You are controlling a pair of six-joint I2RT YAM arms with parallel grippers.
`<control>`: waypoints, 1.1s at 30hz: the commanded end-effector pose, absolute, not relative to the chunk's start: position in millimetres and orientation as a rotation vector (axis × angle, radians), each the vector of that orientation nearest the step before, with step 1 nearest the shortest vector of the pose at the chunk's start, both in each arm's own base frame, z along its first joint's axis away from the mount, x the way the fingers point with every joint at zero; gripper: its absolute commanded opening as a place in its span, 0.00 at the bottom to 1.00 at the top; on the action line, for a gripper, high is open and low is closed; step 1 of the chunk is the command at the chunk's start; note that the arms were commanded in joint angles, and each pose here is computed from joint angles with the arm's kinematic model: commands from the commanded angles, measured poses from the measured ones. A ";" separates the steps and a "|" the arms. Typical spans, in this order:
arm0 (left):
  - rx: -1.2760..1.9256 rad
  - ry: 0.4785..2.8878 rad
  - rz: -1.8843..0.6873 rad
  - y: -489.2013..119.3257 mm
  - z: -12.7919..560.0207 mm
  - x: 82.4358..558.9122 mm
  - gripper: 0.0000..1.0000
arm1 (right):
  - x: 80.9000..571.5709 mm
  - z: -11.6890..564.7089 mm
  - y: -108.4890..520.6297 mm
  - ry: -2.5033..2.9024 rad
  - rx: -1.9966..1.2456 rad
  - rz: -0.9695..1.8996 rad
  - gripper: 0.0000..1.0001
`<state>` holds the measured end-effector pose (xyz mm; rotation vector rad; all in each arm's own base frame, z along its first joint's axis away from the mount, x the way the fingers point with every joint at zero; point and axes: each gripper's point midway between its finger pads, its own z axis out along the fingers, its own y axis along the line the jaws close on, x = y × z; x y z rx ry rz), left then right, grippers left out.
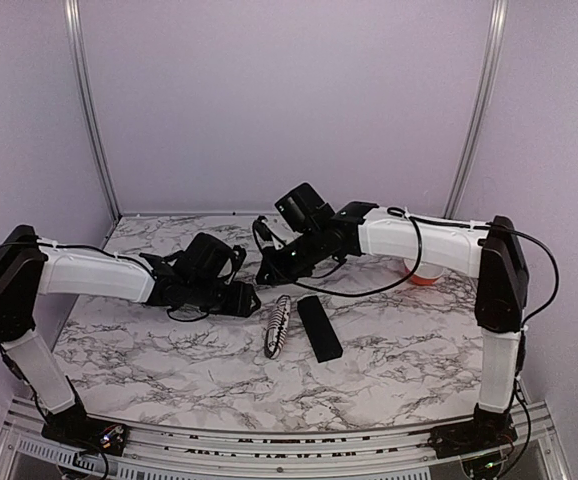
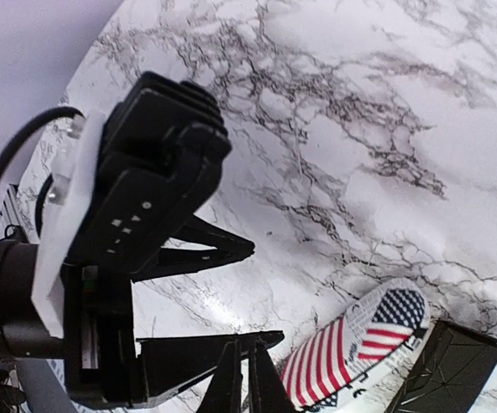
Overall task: Organize the sunglasses
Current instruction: Reset both arms
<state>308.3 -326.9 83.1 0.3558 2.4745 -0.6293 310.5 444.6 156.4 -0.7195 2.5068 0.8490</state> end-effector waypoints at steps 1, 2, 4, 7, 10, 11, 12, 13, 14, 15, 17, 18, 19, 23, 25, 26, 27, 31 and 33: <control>0.329 2.442 -0.573 -309.6 100.5 316.4 0.60 | 329.3 215.9 446.4 2.328 -0.696 0.876 0.06; 0.321 2.437 -0.562 -305.9 102.9 317.9 0.61 | 331.6 218.9 444.0 2.321 -0.690 0.870 0.06; 0.302 2.426 -0.527 -297.0 107.0 321.1 0.62 | 336.0 224.3 439.5 2.308 -0.679 0.859 0.08; 0.288 2.403 -0.486 -285.4 115.6 325.1 0.64 | 339.2 230.3 432.6 2.288 -0.667 0.836 0.08; 0.270 2.376 -0.440 -272.3 125.1 329.2 0.65 | 352.8 235.1 414.3 2.277 -0.616 0.798 0.09; 0.267 2.366 -0.424 -268.0 128.5 330.3 0.66 | 355.5 236.3 409.4 2.271 -0.604 0.787 0.09; 0.262 2.360 -0.401 -262.8 131.0 331.1 0.67 | 357.6 236.6 404.3 2.268 -0.592 0.777 0.10; 0.253 2.354 -0.372 -256.7 133.1 332.4 0.69 | 359.6 237.8 399.5 2.259 -0.579 0.766 0.11; 0.243 2.341 -0.350 -250.6 137.6 333.7 0.69 | 363.4 239.1 392.7 2.251 -0.558 0.744 0.11; 0.235 2.333 -0.329 -245.0 139.7 333.8 0.70 | 365.8 238.9 386.6 2.247 -0.544 0.728 0.11; 0.213 2.310 -0.294 -234.0 145.8 335.1 0.72 | 369.8 242.5 374.6 2.231 -0.519 0.695 0.11; 0.203 2.300 -0.276 -227.9 148.4 336.1 0.72 | 370.7 249.5 368.3 2.209 -0.508 0.681 0.11; 0.192 2.287 -0.259 -222.4 151.8 336.9 0.73 | 372.6 251.2 361.9 2.197 -0.499 0.655 0.10; 0.149 2.230 -0.168 -198.8 168.1 338.6 0.88 | 377.4 267.5 335.3 2.117 -0.466 0.554 0.14; 0.090 2.195 -0.094 -176.3 176.1 342.5 0.98 | 379.4 274.3 320.7 2.072 -0.452 0.491 0.17; 0.061 2.181 -0.068 -166.5 179.1 344.0 0.99 | 379.8 273.2 312.8 2.059 -0.451 0.454 0.20; 0.036 2.165 -0.039 -158.2 182.3 344.8 0.99 | 381.7 276.1 302.7 2.039 -0.439 0.408 0.27; -0.069 2.107 0.067 -125.1 190.4 346.0 0.99 | 390.1 286.3 254.7 1.981 -0.354 0.248 0.43; -0.129 2.072 0.110 -108.8 194.6 345.1 0.99 | 392.2 289.5 229.3 1.970 -0.302 0.217 0.49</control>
